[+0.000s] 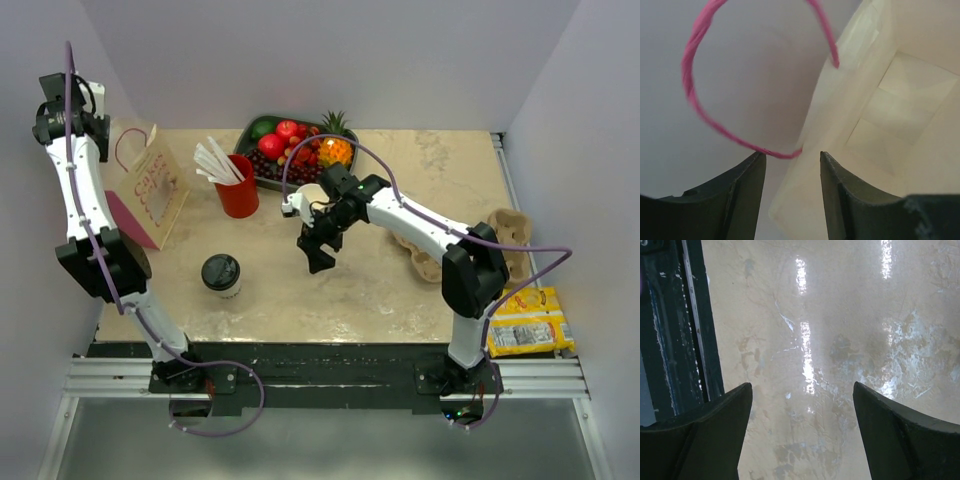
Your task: Pack the takeout coffee
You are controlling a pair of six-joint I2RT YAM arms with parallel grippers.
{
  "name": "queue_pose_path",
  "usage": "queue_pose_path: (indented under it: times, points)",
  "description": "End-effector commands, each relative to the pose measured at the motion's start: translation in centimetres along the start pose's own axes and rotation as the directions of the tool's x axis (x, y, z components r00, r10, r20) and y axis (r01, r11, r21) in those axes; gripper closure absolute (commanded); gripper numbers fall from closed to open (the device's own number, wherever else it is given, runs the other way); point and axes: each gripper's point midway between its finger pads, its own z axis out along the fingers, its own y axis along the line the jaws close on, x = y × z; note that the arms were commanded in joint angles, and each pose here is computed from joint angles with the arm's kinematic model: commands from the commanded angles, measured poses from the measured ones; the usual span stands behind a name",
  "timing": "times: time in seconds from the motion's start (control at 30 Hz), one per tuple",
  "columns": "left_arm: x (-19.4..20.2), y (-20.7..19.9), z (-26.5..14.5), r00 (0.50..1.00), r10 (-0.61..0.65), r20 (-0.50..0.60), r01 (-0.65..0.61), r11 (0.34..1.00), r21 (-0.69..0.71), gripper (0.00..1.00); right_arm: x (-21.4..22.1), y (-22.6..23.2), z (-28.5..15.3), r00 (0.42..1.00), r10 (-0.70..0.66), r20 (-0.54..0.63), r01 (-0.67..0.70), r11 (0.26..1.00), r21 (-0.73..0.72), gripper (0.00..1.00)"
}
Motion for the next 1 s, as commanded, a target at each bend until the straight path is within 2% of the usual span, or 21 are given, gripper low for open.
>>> queue_pose_path:
  times: [0.0, 0.17, 0.27, 0.3, 0.4, 0.57, 0.67, 0.73, 0.8, 0.83, 0.87, 0.97]
  points:
    - [-1.0, 0.6, 2.1, 0.997, -0.072, 0.005, 0.072, 0.997, 0.029, 0.5, 0.3, 0.0, -1.6, 0.999, -0.045, -0.021, 0.046, 0.998, 0.053, 0.15]
    - [-0.8, -0.1, 3.1, 0.996, -0.083, -0.011, 0.084, 0.995, 0.055, 0.56, 0.8, -0.3, -2.1, 0.999, -0.04, -0.032, 0.042, 0.996, 0.074, 0.15]
    - [-0.5, -0.9, 2.8, 0.997, -0.082, -0.013, 0.083, 0.992, 0.093, 0.72, 1.1, -0.4, -2.3, 0.999, -0.038, -0.034, 0.041, 0.996, 0.079, 0.15]
    - [-0.5, -1.3, 2.5, 0.997, -0.078, -0.008, 0.078, 0.99, 0.119, 0.85, 1.2, -0.5, -2.4, 0.999, -0.038, -0.035, 0.041, 0.996, 0.08, 0.15]
    - [-1.3, -1.9, 0.9, 0.996, -0.085, 0.036, 0.078, 0.982, 0.172, 0.99, 1.2, -0.6, -2.6, 0.999, -0.038, -0.032, 0.041, 0.996, 0.084, 0.15]
    - [-5.0, -1.1, -4.4, 0.969, -0.113, 0.22, 0.066, 0.975, 0.211, 1.0, 0.6, -1.8, -4.1, 0.999, -0.03, -0.018, 0.032, 0.989, 0.147, 0.16]
    - [-8.3, -0.4, -9.5, 0.911, -0.107, 0.398, 0.021, 0.976, 0.215, 1.0, -0.1, -3.9, -6.3, 0.999, 0.019, 0.047, -0.029, 0.972, 0.231, 0.16]
    - [-10.3, 0.2, -13.9, 0.848, -0.093, 0.521, -0.014, 0.98, 0.197, 1.0, -0.7, -6.2, -9.3, 0.99, 0.065, 0.125, -0.1, 0.948, 0.303, 0.13]
    - [-11.9, -0.4, -16.9, 0.789, -0.076, 0.61, -0.061, 0.978, 0.202, 1.0, -0.9, -8.5, -12.8, 0.973, 0.109, 0.205, -0.181, 0.911, 0.371, 0.1]
    - [-12.4, -0.5, -19.2, 0.754, -0.068, 0.653, -0.081, 0.978, 0.194, 1.0, -1.0, -9.6, -14.0, 0.966, 0.115, 0.232, -0.203, 0.891, 0.406, 0.01]
    - [-13.0, -1.7, -20.6, 0.727, -0.054, 0.684, -0.122, 0.971, 0.207, 1.0, -0.2, -11.3, -16.0, 0.952, 0.16, 0.263, -0.269, 0.847, 0.458, 0.01]
    - [-14.4, -3.7, -25.2, 0.634, -0.045, 0.772, -0.196, 0.956, 0.218, 1.0, 0.9, -14.0, -19.9, 0.931, 0.203, 0.304, -0.344, 0.769, 0.539, 0.01]
